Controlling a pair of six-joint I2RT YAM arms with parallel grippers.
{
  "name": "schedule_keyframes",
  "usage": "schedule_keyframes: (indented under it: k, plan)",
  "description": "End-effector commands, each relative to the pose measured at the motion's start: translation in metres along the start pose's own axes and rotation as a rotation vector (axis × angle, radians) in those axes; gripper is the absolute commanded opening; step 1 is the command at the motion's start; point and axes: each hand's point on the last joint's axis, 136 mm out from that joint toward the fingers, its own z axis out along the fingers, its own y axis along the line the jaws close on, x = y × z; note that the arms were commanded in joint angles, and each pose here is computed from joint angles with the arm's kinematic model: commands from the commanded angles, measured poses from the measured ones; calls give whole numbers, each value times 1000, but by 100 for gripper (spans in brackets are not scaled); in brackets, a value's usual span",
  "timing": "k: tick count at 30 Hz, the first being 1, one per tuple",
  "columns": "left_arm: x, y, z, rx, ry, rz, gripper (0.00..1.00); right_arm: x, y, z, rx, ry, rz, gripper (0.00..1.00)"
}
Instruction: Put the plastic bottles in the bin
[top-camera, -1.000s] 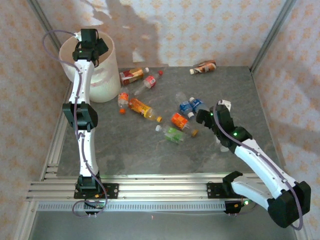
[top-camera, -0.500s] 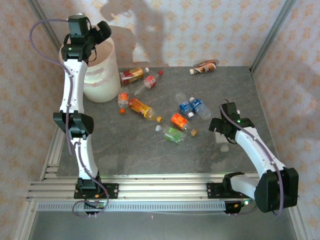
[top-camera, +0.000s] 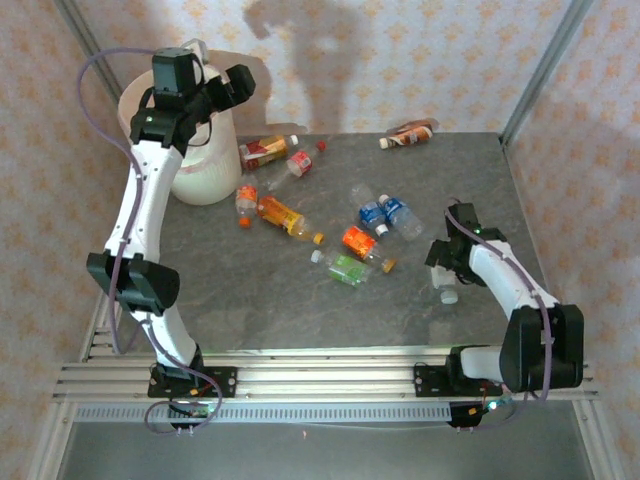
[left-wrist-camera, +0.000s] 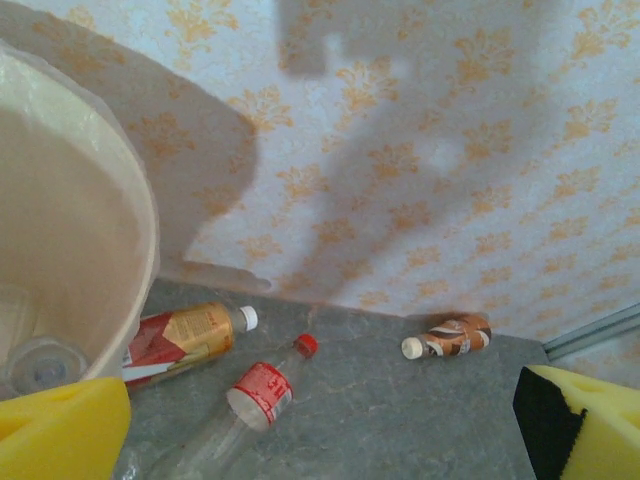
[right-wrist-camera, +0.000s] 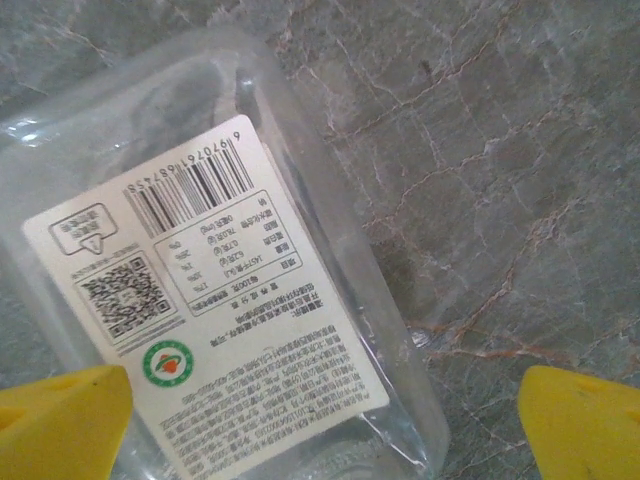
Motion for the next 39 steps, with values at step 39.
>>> schedule_keyframes:
  k: [39]
  plan:
    - [32,23,-8,-40,8,7,100,65,69,-25,-366,142,-45,99]
